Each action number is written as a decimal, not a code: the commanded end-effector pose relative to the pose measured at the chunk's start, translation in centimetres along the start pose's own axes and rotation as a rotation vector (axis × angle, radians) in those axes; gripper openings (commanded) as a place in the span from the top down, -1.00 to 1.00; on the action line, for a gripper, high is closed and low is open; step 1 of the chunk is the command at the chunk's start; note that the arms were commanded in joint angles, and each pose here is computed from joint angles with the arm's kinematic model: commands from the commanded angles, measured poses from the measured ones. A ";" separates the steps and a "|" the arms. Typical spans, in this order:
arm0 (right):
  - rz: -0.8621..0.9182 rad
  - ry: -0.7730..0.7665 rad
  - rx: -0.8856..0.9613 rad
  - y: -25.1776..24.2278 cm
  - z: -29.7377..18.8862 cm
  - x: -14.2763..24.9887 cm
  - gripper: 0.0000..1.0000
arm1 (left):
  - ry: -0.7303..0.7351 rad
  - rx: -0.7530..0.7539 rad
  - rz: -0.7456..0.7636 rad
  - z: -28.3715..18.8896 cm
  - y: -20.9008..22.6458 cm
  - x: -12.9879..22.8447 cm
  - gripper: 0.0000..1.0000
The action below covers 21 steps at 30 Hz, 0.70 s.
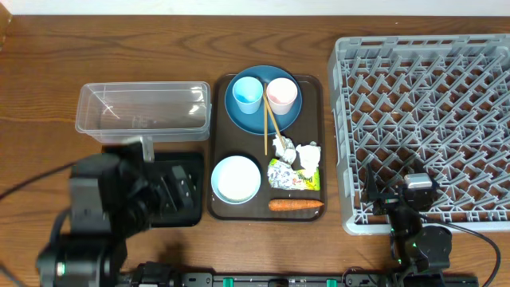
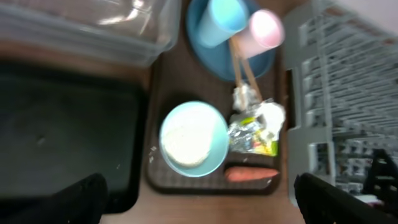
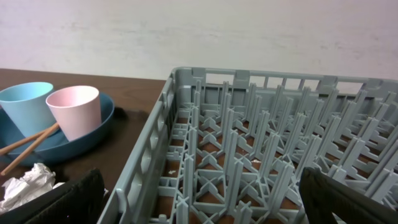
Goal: Sort waste into correct bins and load items into the dishwasher rack
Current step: 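Reach the left gripper to the light-blue rice bowl and grasp its rim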
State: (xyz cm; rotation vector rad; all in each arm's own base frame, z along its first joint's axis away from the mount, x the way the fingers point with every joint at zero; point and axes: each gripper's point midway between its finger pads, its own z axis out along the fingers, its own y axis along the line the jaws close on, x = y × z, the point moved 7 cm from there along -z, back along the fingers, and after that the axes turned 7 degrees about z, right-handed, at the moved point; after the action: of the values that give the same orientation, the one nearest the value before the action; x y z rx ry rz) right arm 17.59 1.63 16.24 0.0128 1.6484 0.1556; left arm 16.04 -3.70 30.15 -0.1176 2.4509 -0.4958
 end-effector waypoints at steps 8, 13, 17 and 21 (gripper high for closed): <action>-0.018 -0.001 0.005 -0.1 0.0 0.1 -0.99 | 0.179 -0.137 0.089 4.0 -1.2 -0.4 -0.96; -0.018 -0.001 0.005 -0.1 0.0 0.1 -0.98 | 0.269 -0.099 0.246 7.3 -4.8 0.7 -0.96; -0.018 -0.001 0.005 -0.1 0.0 0.1 -0.99 | 0.323 -0.057 0.338 9.7 -7.3 1.8 -0.96; -0.018 -0.001 0.005 -0.1 0.0 0.1 -0.99 | 0.365 -0.046 0.371 11.0 -8.3 2.6 -0.88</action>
State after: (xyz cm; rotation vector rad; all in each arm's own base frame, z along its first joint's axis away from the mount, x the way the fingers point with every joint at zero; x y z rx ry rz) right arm 17.59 1.63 16.24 0.0128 1.6484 0.1556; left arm 20.07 -14.85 23.44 0.4258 2.7627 -0.3331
